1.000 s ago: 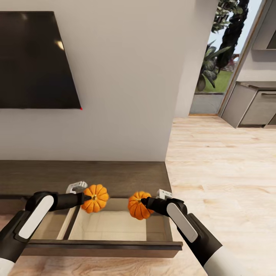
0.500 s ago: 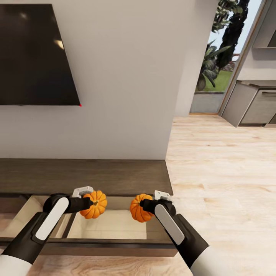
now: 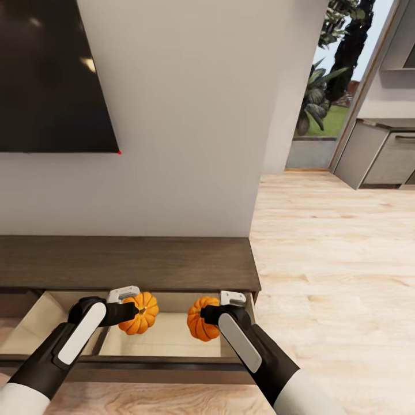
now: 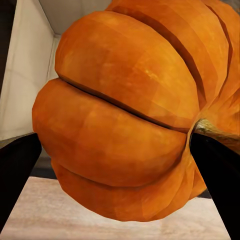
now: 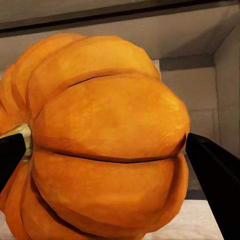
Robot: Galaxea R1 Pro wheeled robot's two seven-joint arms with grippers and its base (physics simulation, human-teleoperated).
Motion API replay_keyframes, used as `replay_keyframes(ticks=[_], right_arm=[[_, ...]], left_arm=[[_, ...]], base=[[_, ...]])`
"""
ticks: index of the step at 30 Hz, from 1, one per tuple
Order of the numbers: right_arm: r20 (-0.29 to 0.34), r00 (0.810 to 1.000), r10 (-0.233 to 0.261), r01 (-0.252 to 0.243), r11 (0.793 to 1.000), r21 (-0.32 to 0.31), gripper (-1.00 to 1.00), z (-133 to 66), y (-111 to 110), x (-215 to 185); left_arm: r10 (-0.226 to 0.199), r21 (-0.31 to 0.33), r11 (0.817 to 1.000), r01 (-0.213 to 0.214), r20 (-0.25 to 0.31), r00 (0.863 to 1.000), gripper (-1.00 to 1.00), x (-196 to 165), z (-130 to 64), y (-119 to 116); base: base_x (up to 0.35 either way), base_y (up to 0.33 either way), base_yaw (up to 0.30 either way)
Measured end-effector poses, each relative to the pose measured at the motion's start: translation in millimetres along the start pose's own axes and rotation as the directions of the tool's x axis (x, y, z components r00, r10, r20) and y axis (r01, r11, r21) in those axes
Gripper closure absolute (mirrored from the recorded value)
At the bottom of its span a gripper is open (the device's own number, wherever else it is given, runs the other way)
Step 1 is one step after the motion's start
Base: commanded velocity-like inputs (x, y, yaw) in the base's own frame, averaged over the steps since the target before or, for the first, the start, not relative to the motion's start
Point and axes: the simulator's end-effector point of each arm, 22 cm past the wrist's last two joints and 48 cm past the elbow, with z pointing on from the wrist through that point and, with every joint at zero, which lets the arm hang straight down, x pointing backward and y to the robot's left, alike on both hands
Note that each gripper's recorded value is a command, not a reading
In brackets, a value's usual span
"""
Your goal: Place each of the two pumpkins and all three candles from the living room inside a cabinet in the living room (use any cabinet), then make sure every cabinet is closed, and position the cauldron so it is next to a table in the living room.
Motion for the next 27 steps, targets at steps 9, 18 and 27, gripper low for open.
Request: replay_keyframes(ticks=[9, 18, 27], right_arm=[[0.05, 0.999, -0.018, 0.017, 1.0, 0.024, 1.0, 17.0, -6.5, 3.2], [0.111, 0.994, -0.02, 0.015, 0.999, 0.049, 1.0, 31.3, -16.1, 1.2], [0.154, 0.988, -0.017, 0.009, 0.999, 0.051, 1.0, 43.5, -19.9, 1.8]], left_arm=[[0.0, 0.001, 1.0, 0.0, 0.008, 1.0, 1.0, 9.1, 17.0, 0.4], [-0.004, 0.005, 1.0, 0.003, 0.014, 1.0, 1.0, 16.6, 31.7, 1.7], [-0.01, 0.033, 0.999, 0.009, 0.019, 1.0, 1.0, 27.3, 48.2, -13.6]], base=[[0.0, 0.0, 0.0], [0.0, 0.0, 0.0], [0.0, 0.0, 0.0]])
